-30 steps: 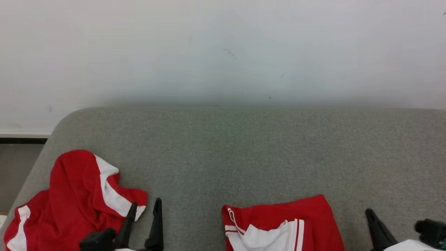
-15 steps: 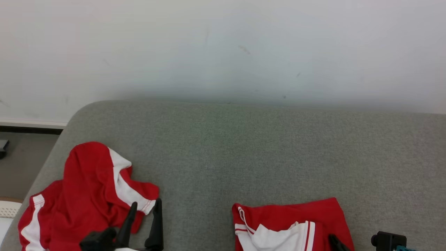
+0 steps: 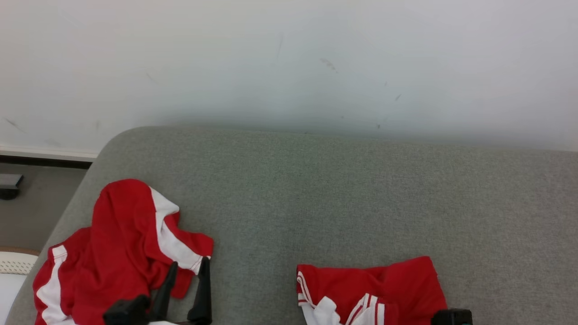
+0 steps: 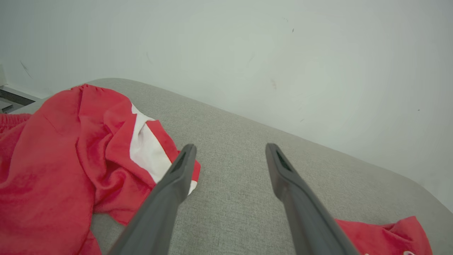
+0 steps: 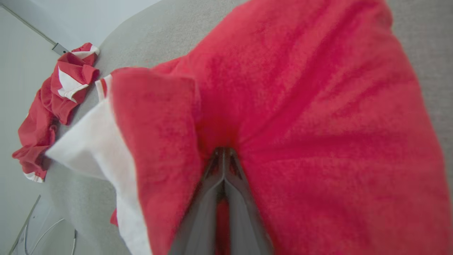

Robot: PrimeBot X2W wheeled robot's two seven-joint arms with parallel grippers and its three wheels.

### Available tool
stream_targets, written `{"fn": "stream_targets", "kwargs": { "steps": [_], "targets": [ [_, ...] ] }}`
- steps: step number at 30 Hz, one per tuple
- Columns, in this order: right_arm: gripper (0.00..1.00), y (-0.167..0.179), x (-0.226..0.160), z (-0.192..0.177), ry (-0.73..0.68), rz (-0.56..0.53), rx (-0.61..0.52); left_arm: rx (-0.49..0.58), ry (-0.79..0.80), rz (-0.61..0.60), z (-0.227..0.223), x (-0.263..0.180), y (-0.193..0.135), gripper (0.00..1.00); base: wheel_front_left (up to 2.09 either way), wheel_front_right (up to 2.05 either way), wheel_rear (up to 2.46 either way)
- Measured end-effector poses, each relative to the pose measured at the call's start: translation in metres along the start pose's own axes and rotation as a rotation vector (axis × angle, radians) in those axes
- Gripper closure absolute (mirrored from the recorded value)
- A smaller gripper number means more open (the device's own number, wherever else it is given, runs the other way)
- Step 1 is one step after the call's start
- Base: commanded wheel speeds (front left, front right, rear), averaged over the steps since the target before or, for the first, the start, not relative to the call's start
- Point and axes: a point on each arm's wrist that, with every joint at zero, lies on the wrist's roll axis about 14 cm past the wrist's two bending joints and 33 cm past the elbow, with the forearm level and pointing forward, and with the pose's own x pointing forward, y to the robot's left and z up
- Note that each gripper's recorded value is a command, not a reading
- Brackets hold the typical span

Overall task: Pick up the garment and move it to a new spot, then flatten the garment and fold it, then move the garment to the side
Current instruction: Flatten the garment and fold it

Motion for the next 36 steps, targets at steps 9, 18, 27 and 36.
{"fn": "stream_targets", "kwargs": {
  "steps": [9,18,27,36],
  "targets": [
    [1.00,0.033,-0.008,-0.014,0.042,0.109,-0.159,0.000,-0.001,-0.011,0.000,0.001,-0.004,0.00,0.00,0.00,0.00],
    [1.00,0.081,-0.027,-0.043,0.177,0.289,-0.213,-0.002,0.009,-0.034,-0.003,0.006,-0.012,0.00,0.00,0.00,0.00],
    [1.00,0.048,-0.031,0.018,-0.006,0.214,-0.242,-0.003,0.008,-0.054,-0.003,0.010,-0.019,0.00,0.00,0.00,0.00],
    [0.84,0.015,-0.052,0.114,-0.368,0.079,-0.316,0.012,-0.025,-0.091,0.006,0.019,-0.030,0.00,0.00,0.00,0.00]
  ]
}}
